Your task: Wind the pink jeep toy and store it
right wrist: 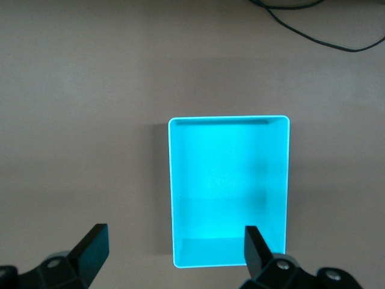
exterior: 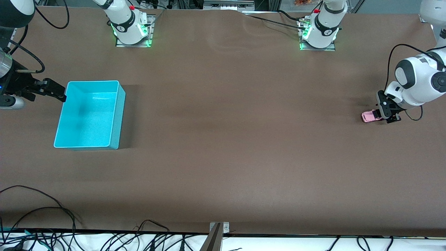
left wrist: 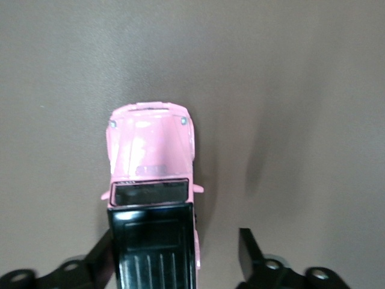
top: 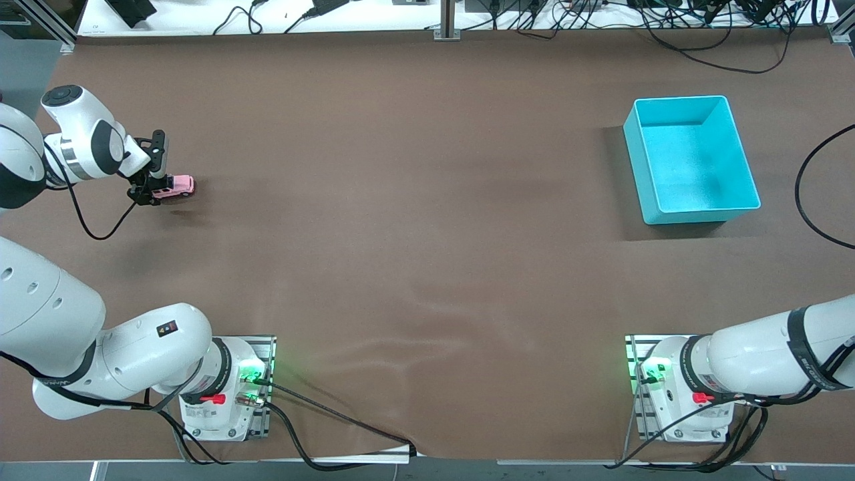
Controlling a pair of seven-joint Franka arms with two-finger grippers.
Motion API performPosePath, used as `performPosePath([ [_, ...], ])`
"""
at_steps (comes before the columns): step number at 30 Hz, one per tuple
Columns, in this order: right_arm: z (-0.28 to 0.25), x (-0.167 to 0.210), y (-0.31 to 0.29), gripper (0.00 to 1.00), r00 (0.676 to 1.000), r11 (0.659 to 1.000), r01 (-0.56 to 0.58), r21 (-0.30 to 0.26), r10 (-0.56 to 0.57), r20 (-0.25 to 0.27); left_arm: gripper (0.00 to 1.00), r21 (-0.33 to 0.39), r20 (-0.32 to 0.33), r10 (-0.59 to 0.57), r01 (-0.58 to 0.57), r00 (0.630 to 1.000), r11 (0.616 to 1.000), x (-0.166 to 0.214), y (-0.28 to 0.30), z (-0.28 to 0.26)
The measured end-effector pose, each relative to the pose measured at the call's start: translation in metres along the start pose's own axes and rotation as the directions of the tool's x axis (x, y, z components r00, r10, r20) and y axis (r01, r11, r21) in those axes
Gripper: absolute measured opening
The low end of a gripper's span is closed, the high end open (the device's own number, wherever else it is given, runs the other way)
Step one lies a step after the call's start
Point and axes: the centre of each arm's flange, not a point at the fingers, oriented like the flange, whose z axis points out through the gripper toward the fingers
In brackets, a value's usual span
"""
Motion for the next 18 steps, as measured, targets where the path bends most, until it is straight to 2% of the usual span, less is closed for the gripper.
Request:
performPosePath([
  [3,0.0,0.0,0.0,1.0,1.0,1.0,0.0,0.0,0.0,0.0,1.0,-0.014,-0.003,-0.005,0.005,1.0,1.0,-0.002,-0.004,-0.003],
  [12,0.0,0.0,0.0,1.0,1.0,1.0,0.0,0.0,0.0,0.0,1.0,-0.023,-0.008,-0.001,0.001,1.0,1.0,-0.001,-0.008,-0.006],
  [18,0.0,0.0,0.0,1.0,1.0,1.0,0.0,0.0,0.0,-0.001,1.0,-0.014,-0.007,0.045,-0.045,0.999,0.999,0.003,-0.013,-0.009],
])
